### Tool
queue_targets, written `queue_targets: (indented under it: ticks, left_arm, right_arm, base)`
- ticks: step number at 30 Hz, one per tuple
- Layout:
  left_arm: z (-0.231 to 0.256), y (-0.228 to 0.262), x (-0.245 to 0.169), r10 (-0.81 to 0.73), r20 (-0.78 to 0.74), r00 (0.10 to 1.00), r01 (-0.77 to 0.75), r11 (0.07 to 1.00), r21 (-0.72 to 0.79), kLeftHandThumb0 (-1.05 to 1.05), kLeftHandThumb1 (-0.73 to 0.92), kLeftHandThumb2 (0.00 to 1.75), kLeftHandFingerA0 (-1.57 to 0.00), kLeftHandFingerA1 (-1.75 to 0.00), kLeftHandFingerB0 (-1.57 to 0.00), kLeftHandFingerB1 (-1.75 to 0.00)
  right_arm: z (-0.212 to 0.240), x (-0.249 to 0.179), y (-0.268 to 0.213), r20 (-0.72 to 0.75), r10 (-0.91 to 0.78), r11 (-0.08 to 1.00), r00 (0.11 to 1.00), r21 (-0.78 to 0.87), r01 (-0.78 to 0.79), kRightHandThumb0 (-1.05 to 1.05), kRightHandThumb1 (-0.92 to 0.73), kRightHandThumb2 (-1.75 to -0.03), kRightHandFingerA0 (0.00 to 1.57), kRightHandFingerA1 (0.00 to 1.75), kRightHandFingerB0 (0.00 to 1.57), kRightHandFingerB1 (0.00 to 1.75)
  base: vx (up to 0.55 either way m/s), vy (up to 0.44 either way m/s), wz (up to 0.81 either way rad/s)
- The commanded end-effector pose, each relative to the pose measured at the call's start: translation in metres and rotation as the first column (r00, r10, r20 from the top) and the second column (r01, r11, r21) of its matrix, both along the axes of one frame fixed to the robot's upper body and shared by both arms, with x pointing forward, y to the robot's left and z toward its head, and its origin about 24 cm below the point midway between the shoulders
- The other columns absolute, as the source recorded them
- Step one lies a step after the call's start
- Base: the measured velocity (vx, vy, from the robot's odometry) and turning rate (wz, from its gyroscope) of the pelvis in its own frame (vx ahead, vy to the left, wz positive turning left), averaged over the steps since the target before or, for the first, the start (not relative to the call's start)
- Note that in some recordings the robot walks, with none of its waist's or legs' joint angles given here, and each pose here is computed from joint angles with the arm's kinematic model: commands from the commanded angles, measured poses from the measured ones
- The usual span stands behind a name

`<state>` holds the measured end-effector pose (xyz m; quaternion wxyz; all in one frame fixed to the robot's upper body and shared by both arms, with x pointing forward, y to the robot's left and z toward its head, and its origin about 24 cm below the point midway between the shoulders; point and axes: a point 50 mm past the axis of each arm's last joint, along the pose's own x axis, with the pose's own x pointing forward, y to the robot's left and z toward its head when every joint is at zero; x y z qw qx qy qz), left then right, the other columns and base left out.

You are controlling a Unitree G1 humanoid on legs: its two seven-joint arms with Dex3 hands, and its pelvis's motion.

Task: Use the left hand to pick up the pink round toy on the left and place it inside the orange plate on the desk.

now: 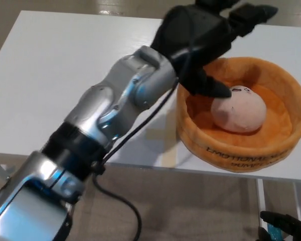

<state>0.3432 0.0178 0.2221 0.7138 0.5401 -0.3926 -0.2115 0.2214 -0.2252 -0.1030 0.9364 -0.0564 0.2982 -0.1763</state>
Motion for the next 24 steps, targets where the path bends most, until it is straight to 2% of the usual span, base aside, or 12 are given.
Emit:
queue_targets:
  ticks: [1,7,8,9,10,11,12,15,17,22,23,24]
  left_arm:
    - [0.017,0.114,-0.076,-0.337,-0.194,0.921,0.228,0.872,-0.433,-0.01,0.58,0.57,-0.11,-0.28,-0.22,-0.29]
    - [-0.006,0.154,-0.109,-0.419,-0.344,0.84,0.224,0.846,-0.484,-0.04,0.65,0.59,-0.14,-0.3,-0.33,-0.32]
    - [-0.029,0.164,-0.124,-0.586,-0.518,0.623,0.243,0.774,-0.585,0.01,0.71,0.6,-0.11,-0.3,-0.31,-0.3]
    - [-0.035,0.166,-0.129,-0.628,-0.543,0.558,0.249,0.751,-0.612,0.01,0.71,0.6,-0.11,-0.3,-0.31,-0.3]
    - [-0.044,0.169,-0.136,-0.648,-0.573,0.502,0.257,0.744,-0.617,-0.07,0.48,0.94,-0.06,-0.47,-0.2,-0.5]
    - [-0.049,0.17,-0.139,-0.648,-0.589,0.483,0.261,0.748,-0.61,-0.07,0.48,0.94,-0.06,-0.47,-0.2,-0.5]
    - [-0.061,0.175,-0.148,-0.654,-0.637,0.408,0.249,0.751,-0.612,-0.04,0.52,0.97,-0.12,-0.49,-0.22,-0.51]
    - [-0.078,0.181,-0.158,-0.655,-0.701,0.283,0.216,0.756,-0.618,-0.05,0.56,0.99,-0.11,-0.5,-0.19,-0.5]
    - [-0.098,0.188,-0.165,-0.63,-0.751,0.195,0.168,0.776,-0.608,-0.01,0.56,1.0,-0.09,-0.49,-0.17,-0.49]
    - [-0.135,0.199,-0.17,-0.574,-0.813,0.103,0.053,0.819,-0.571,-0.07,0.52,0.98,-0.11,-0.5,-0.2,-0.51]
    - [-0.145,0.202,-0.171,-0.535,-0.839,0.095,0.015,0.844,-0.536,-0.15,0.71,0.61,-0.3,-0.35,-0.37,-0.33]
    - [-0.151,0.204,-0.172,-0.508,-0.856,0.089,-0.008,0.859,-0.511,-0.15,0.71,0.61,-0.3,-0.35,-0.37,-0.33]
  right_arm:
    - [-0.004,-0.007,-0.005,-0.029,-0.01,1.0,1.0,0.004,0.01,-0.26,-0.46,-0.85,0.78,0.88,0.67,0.69]
    - [-0.002,-0.005,-0.008,-0.025,-0.01,1.0,1.0,-0.009,0.01,-0.27,-0.45,-0.85,0.79,0.87,0.68,0.69]
    - [-0.001,-0.004,-0.008,-0.023,-0.004,1.0,1.0,-0.011,0.004,-0.2,-0.59,-0.6,0.78,0.88,0.73,0.56]
    - [-0.001,-0.004,-0.008,-0.023,-0.002,1.0,1.0,-0.012,0.002,-0.2,-0.59,-0.6,0.78,0.88,0.73,0.56]
    - [-0.001,-0.003,-0.008,-0.021,-0.004,1.0,1.0,-0.01,0.004,-0.19,-0.6,-0.59,0.76,0.83,0.73,0.56]
    - [-0.001,-0.003,-0.008,-0.02,-0.006,1.0,1.0,-0.009,0.006,-0.19,-0.6,-0.59,0.76,0.83,0.73,0.56]
    - [0.0,-0.002,-0.009,-0.02,-0.01,1.0,1.0,-0.004,0.01,-0.24,-0.45,-0.83,0.78,0.89,0.68,0.68]
    - [0.0,-0.002,-0.009,-0.02,-0.013,1.0,1.0,-0.002,0.013,-0.19,-0.59,-0.59,0.78,0.9,0.74,0.57]
    - [0.0,-0.002,-0.009,-0.016,-0.012,1.0,1.0,-0.007,0.012,-0.2,-0.59,-0.61,0.78,0.9,0.74,0.58]
    - [0.001,-0.002,-0.01,-0.014,-0.006,1.0,1.0,-0.007,0.006,-0.22,-0.6,-0.58,0.76,0.85,0.74,0.56]
    - [0.001,-0.002,-0.01,-0.012,-0.005,1.0,1.0,-0.008,0.005,-0.2,-0.59,-0.61,0.76,0.86,0.72,0.58]
    - [0.001,-0.002,-0.01,-0.011,-0.004,1.0,1.0,-0.009,0.004,-0.2,-0.59,-0.61,0.76,0.86,0.72,0.58]
  base:
    - [0.0,0.0,0.0]
    - [0.0,0.0,0.0]
    - [0.0,0.0,0.0]
    - [0.0,0.0,0.0]
    - [0.0,0.0,0.0]
    - [0.0,0.0,0.0]
    - [0.0,0.0,0.0]
    - [0.0,0.0,0.0]
    - [0.0,0.0,0.0]
    - [0.0,0.0,0.0]
    - [0.0,0.0,0.0]
    - [0.0,0.0,0.0]
